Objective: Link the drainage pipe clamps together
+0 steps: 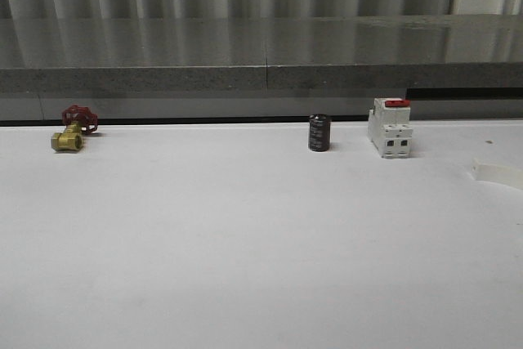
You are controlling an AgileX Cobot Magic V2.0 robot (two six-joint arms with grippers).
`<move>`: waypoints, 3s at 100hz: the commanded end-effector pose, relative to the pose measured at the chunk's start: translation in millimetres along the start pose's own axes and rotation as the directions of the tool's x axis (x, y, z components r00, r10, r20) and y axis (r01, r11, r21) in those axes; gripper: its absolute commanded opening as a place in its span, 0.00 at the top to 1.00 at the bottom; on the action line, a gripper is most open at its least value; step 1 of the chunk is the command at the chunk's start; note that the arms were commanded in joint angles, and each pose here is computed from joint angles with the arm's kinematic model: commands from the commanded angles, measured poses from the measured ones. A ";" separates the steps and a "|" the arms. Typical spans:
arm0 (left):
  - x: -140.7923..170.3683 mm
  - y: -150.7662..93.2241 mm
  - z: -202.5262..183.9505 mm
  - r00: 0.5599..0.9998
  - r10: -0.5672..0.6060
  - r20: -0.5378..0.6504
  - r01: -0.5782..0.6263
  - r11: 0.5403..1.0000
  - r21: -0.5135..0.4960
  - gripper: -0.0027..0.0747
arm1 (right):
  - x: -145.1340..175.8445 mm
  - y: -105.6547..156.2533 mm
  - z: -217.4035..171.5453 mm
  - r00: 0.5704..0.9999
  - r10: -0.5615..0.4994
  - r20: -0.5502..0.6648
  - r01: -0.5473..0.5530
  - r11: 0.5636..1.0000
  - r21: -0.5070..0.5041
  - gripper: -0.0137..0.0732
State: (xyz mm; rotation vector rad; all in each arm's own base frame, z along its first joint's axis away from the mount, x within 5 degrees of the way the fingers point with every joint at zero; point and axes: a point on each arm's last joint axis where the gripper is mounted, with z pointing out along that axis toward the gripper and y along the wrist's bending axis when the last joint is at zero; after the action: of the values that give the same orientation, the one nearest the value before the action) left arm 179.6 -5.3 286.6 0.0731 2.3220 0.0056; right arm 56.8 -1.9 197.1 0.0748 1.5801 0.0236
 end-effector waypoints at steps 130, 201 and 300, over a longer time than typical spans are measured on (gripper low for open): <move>-38.1 86.6 202.4 0.737 -0.344 -0.581 0.270 0.939 -0.214 0.37 | -13.3 0.8 -2.8 0.994 -0.015 0.110 0.015 1.000 -0.004 0.92; -77.8 40.3 190.7 0.837 -0.262 -0.480 0.246 0.964 -0.096 0.95 | -13.3 0.8 -2.8 0.994 -0.015 0.110 0.015 1.000 -0.004 0.92; -69.5 -144.9 207.5 0.880 -0.059 -0.471 0.183 0.958 0.222 0.46 | -13.3 0.8 -2.8 0.994 -0.015 0.110 0.015 1.000 -0.004 0.92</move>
State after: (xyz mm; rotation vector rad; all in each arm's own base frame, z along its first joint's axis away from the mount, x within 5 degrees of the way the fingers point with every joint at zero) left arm 366.0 -151.4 160.3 0.0779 2.8990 -0.3268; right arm 56.8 -1.9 197.1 0.0748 1.5809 0.0236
